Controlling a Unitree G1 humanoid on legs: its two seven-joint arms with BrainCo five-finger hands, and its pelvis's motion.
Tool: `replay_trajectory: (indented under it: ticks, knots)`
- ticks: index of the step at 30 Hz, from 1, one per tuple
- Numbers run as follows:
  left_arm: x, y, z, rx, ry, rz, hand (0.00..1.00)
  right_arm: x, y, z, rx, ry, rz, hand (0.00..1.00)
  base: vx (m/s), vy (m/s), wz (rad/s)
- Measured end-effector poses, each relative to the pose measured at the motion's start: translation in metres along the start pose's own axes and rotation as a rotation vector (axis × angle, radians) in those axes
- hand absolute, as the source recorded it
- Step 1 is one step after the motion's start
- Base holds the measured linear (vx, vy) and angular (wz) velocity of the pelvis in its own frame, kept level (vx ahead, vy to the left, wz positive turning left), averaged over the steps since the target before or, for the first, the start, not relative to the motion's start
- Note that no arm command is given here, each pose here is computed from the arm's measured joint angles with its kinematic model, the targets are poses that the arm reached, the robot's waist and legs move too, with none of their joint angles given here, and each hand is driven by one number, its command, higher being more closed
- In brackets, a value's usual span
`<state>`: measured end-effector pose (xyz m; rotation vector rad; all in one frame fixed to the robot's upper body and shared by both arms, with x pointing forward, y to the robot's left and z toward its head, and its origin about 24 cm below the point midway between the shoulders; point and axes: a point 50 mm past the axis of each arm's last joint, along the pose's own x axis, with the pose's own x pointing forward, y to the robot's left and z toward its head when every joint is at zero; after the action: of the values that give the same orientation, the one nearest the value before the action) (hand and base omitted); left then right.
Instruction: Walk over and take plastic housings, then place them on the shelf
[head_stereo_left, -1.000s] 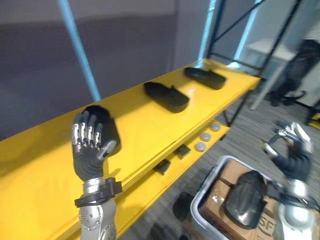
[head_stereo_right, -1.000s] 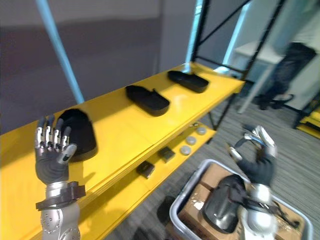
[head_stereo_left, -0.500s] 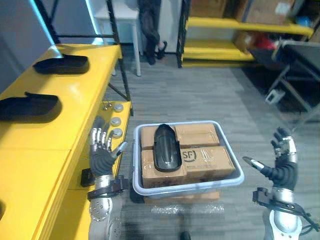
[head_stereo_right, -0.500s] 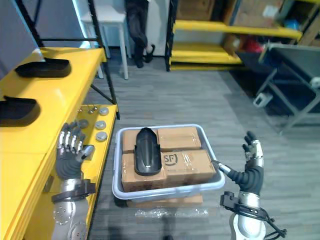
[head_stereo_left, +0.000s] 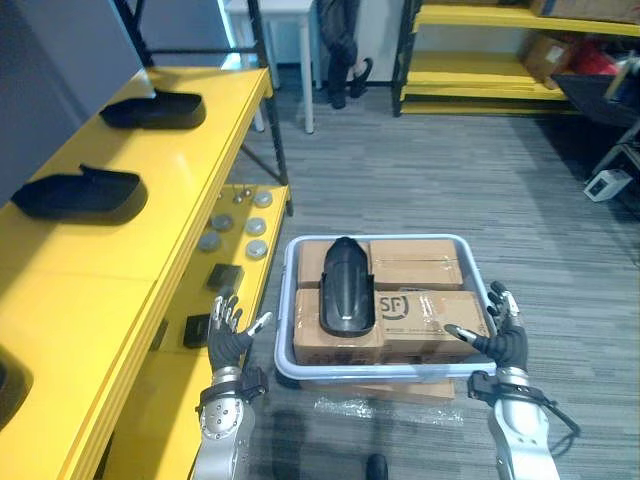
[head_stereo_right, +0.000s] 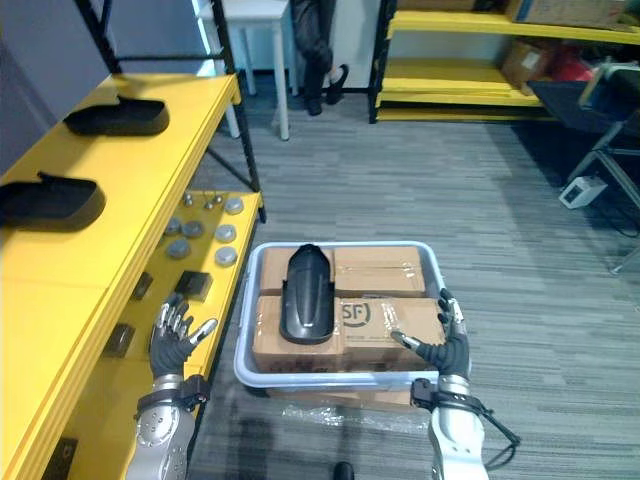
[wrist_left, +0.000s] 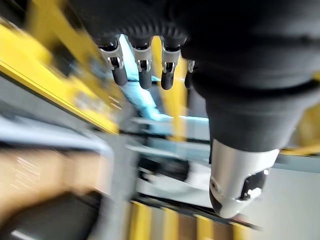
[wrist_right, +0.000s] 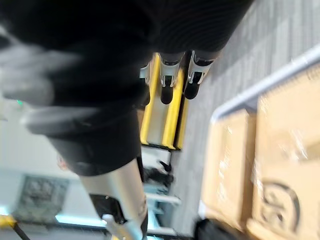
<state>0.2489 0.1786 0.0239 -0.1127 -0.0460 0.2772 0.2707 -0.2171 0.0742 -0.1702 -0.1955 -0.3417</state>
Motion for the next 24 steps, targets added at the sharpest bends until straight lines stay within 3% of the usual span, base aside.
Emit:
replay_trajectory:
  ticks: [5, 12, 24]
  knots:
    - [-0.003, -0.008, -0.014, 0.092, 0.062, -0.072, 0.00, 0.063, 0.018, 0.033, -0.035, -0.057, -0.112, 0.00, -0.04, 0.112, 0.34]
    - [0.001, -0.009, -0.032, 0.122, 0.149, -0.137, 0.00, 0.137, 0.003, 0.132, -0.067, -0.239, -0.284, 0.00, -0.03, 0.063, 0.16]
    - [-0.002, -0.025, -0.070, 0.120, 0.335, -0.240, 0.00, 0.174, -0.024, 0.144, -0.212, -0.081, -0.358, 0.00, -0.04, 0.039, 0.01]
